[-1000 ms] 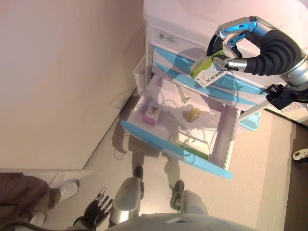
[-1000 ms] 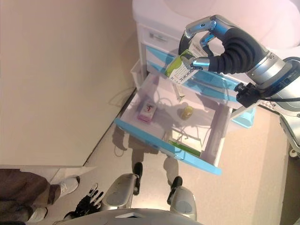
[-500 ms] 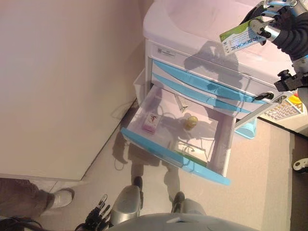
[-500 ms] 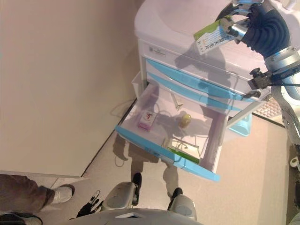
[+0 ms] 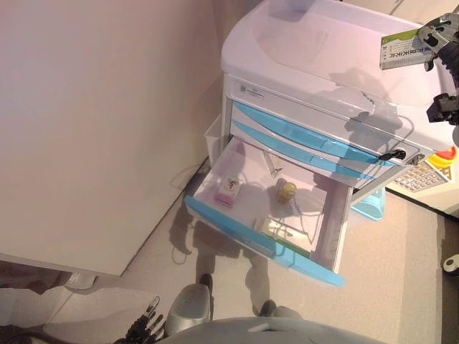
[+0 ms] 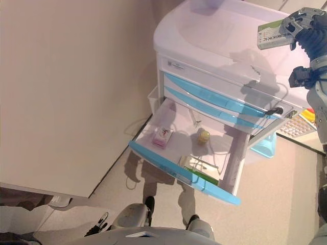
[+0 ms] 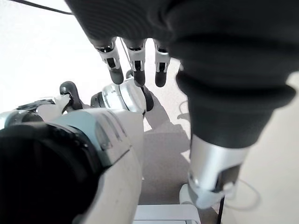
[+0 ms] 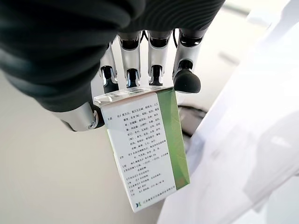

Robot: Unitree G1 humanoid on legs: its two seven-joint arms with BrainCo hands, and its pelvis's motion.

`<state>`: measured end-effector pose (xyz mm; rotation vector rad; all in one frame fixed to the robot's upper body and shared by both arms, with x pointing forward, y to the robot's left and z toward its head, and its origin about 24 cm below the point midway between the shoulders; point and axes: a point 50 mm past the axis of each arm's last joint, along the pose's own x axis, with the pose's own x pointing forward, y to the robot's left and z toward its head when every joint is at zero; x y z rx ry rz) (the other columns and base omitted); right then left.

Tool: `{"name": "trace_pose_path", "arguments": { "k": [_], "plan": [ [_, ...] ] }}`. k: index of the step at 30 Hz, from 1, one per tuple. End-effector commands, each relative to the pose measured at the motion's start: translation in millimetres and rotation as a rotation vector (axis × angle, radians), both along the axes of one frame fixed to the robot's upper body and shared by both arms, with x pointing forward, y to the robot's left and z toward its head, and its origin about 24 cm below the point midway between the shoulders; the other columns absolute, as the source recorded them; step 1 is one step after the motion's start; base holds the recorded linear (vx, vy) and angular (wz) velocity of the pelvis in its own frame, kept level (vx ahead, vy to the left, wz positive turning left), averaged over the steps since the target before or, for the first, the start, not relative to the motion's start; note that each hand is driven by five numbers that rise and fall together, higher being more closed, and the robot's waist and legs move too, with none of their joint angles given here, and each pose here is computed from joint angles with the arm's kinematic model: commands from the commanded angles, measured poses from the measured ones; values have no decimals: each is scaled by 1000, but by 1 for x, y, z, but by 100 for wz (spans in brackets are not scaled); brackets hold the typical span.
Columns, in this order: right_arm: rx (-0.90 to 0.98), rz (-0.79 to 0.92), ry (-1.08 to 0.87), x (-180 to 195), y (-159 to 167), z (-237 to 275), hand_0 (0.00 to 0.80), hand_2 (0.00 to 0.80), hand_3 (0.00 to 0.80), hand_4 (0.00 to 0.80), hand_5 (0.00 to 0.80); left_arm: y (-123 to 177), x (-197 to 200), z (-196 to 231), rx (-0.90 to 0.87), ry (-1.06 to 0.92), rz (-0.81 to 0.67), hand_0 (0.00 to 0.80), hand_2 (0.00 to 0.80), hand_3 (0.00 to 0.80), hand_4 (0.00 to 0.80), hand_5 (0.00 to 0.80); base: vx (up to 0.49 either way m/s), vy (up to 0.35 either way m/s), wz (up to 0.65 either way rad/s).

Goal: Open the drawer and pick up the medicine

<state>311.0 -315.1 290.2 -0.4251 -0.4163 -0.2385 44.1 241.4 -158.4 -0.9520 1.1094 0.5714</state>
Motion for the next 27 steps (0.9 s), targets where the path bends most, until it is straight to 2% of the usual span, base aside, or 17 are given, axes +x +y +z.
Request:
{"name": "trace_pose_path", "arguments": {
  "k": [1, 5, 9, 17, 27],
  "plan": [
    [-25, -61, -70, 5, -1, 26, 800, 800, 800, 800, 800, 10, -17, 1, 21, 72, -41, 0, 0, 0, 0, 0, 27, 23, 4],
    [-82, -193, 3, 11, -17, 27, 800, 800, 800, 800, 800, 12, -16, 1, 22, 80, -53, 0, 0, 0, 0, 0, 26, 25, 7],
    [-248, -339, 116, 16, -31, 28, 800, 800, 800, 800, 800, 14, -13, 3, 26, 84, -62, 0, 0, 0, 0, 0, 20, 25, 10],
    [-436, -465, 342, 24, -46, 24, 800, 800, 800, 800, 800, 17, -6, 5, 29, 83, -78, 0, 0, 0, 0, 0, 16, 12, 3],
    [-624, -593, 480, 25, -58, 19, 800, 800, 800, 800, 800, 18, -3, 6, 33, 89, -89, 0, 0, 0, 0, 0, 24, 23, 4]
  ]
}}
